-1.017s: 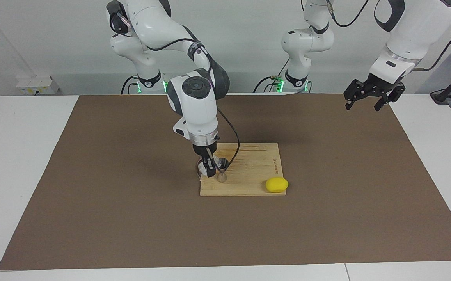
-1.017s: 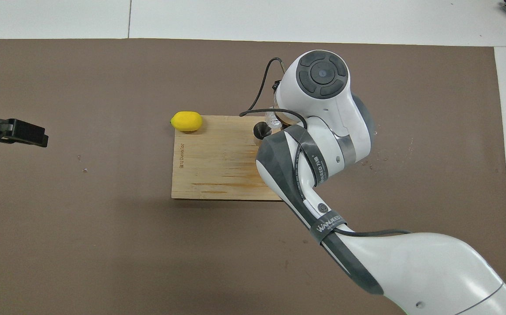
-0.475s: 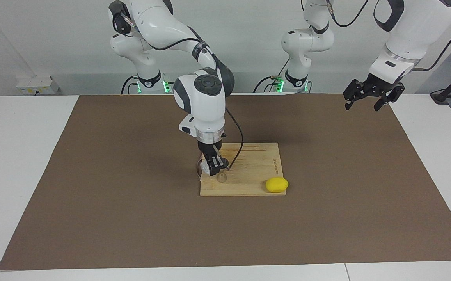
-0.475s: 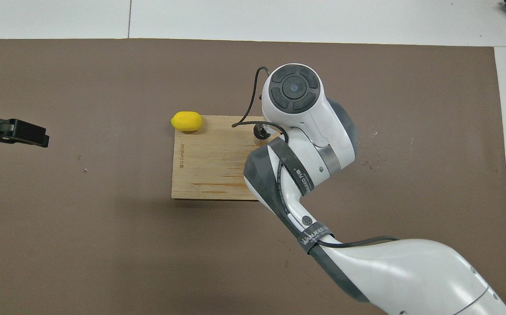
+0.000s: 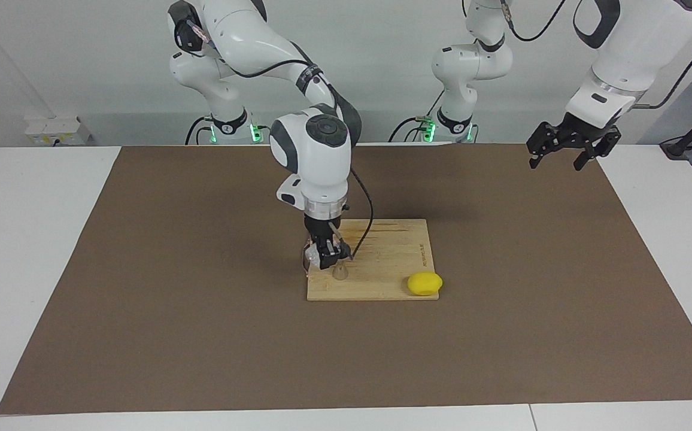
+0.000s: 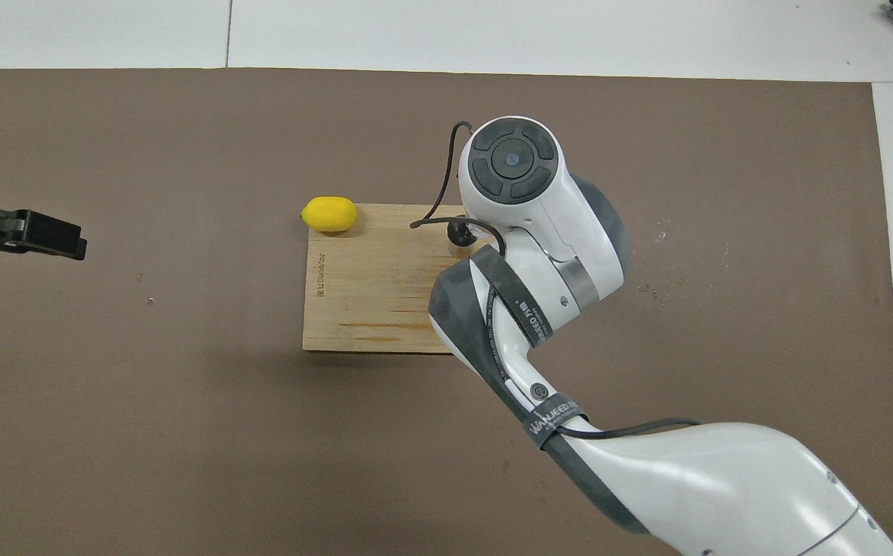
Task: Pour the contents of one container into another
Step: 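Tilt the glass cup with the right gripper to pour into the metal cup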
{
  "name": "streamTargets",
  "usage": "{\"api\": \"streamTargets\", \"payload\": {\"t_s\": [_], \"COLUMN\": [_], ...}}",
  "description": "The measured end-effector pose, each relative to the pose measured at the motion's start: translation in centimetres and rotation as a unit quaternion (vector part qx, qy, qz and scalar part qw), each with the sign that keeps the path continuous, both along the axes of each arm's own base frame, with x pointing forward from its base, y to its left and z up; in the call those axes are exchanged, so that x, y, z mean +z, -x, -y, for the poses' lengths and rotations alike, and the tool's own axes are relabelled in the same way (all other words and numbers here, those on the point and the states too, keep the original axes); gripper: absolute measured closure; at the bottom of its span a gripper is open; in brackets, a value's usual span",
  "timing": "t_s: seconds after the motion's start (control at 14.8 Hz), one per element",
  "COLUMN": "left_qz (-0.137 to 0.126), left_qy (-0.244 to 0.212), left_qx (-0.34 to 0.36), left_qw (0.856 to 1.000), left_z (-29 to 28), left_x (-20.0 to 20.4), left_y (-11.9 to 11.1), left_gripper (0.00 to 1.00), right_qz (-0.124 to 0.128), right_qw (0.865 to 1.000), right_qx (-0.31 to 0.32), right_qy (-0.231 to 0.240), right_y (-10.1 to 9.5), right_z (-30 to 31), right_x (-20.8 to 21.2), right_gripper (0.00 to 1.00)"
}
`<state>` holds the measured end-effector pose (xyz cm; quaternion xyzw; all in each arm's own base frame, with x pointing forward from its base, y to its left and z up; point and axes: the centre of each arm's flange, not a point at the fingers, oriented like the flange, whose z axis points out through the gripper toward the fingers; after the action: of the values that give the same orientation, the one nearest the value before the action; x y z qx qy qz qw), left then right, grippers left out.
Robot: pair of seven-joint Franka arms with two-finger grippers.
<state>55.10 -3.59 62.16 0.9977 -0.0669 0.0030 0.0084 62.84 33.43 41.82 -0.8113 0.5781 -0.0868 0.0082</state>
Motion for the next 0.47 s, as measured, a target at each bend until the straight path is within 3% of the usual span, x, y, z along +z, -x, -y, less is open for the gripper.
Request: {"api": "streamTargets", "payload": {"t_s": [0.47], "left_qz": [0.0], "left_qy": [0.0], "left_qx": [0.0], "left_qw": [1.0], "left_z": [0.0], "left_x": [0.0], "left_y": [0.0], "left_gripper": [0.0], "right_qz": [0.001], "right_qw": [1.0], "right_qx": [0.008], "right_qy": [0.008], "right_y": [0.41], "right_z": [-0.65], "right_x": [-0.04], "right_gripper": [0.49]}}
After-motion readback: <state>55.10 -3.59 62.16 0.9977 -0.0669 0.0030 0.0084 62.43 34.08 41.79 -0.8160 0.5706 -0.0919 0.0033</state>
